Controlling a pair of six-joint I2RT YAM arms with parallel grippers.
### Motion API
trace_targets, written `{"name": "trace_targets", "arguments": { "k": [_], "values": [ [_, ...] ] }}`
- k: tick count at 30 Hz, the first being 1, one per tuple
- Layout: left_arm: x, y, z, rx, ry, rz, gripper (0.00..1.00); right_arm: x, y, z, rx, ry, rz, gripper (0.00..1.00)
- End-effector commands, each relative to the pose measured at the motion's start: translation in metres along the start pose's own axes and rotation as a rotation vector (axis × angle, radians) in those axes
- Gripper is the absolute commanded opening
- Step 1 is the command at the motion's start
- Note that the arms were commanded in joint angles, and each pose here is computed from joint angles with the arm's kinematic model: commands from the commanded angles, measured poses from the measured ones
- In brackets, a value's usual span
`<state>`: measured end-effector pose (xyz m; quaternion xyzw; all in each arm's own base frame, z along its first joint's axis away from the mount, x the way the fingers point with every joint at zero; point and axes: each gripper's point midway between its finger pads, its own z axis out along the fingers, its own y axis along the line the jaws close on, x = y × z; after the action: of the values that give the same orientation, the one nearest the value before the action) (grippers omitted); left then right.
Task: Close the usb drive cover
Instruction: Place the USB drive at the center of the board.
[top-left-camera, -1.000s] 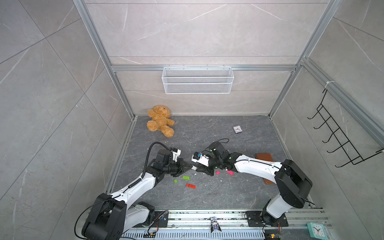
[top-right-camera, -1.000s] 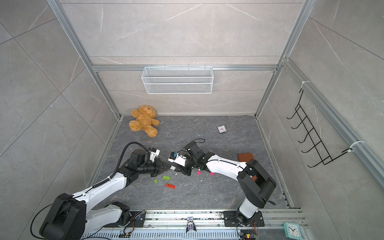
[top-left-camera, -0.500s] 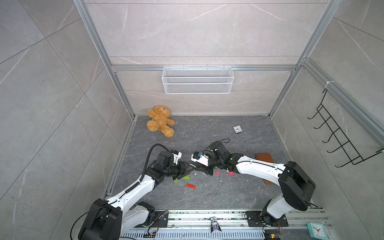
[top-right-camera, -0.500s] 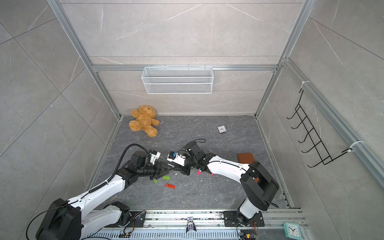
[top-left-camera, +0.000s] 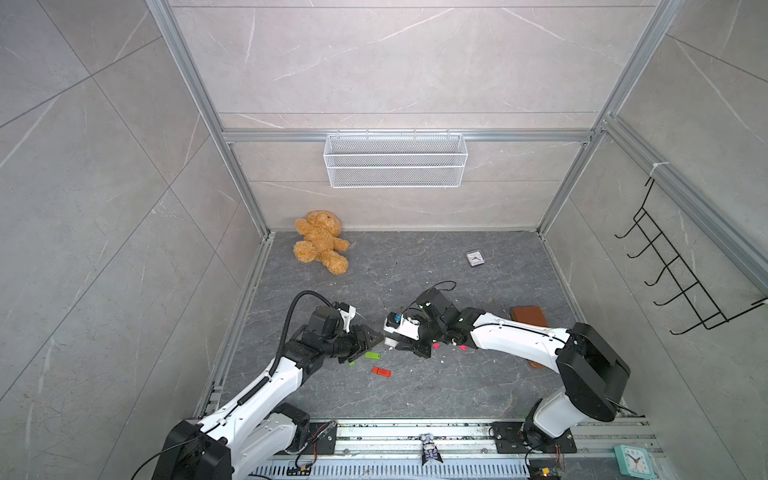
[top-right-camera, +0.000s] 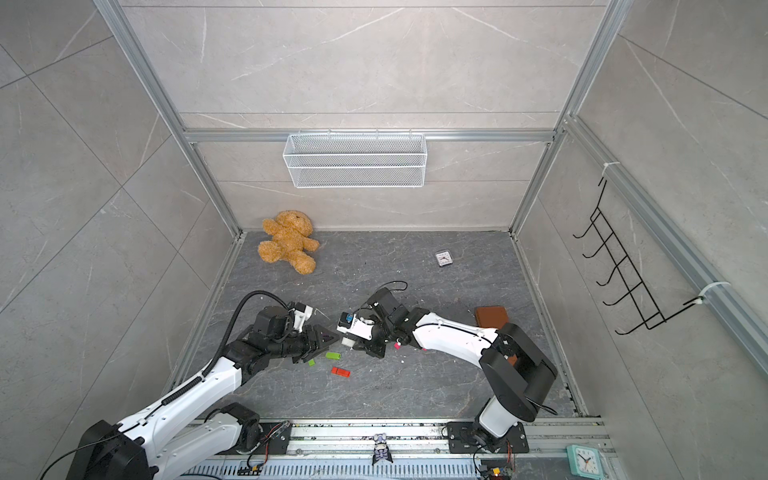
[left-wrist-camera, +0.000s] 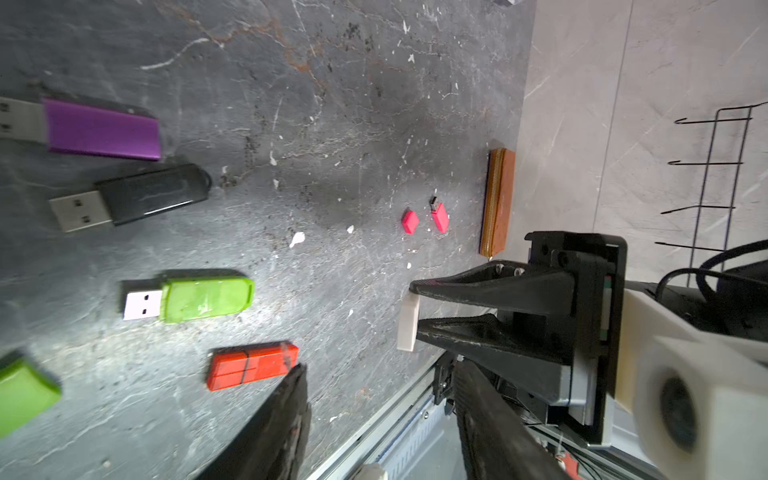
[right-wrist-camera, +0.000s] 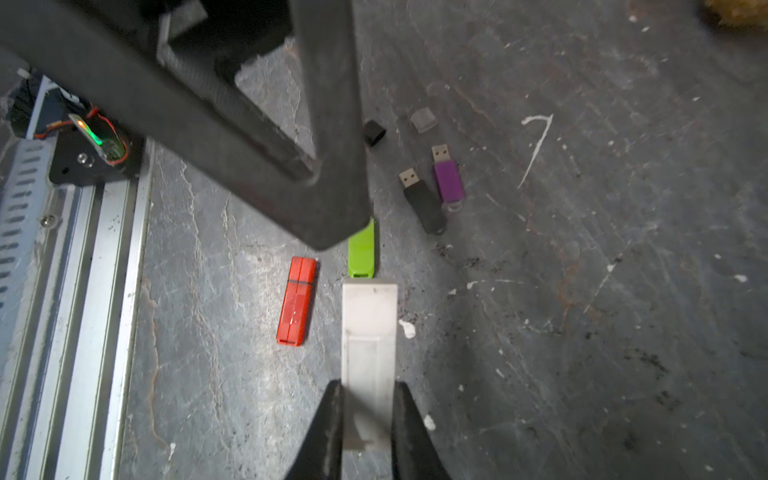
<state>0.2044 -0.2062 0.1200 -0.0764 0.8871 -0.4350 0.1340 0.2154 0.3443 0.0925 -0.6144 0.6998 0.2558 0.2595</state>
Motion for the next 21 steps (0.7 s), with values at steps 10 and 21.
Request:
{"name": "trace_targets", "arguments": {
  "k": [10, 21],
  "values": [
    [-0.027, 0.005, -0.042, -0.103, -0.162, 0.037, 0.58, 0.019, 0.015, 0.029, -0.013, 0.22, 0.0, 0.13],
    [-0.043, 0.033, -0.065, -0.107, -0.239, -0.121, 0.57, 0.032, 0.016, 0.051, 0.019, 0.397, 0.007, 0.13]
  ]
}}
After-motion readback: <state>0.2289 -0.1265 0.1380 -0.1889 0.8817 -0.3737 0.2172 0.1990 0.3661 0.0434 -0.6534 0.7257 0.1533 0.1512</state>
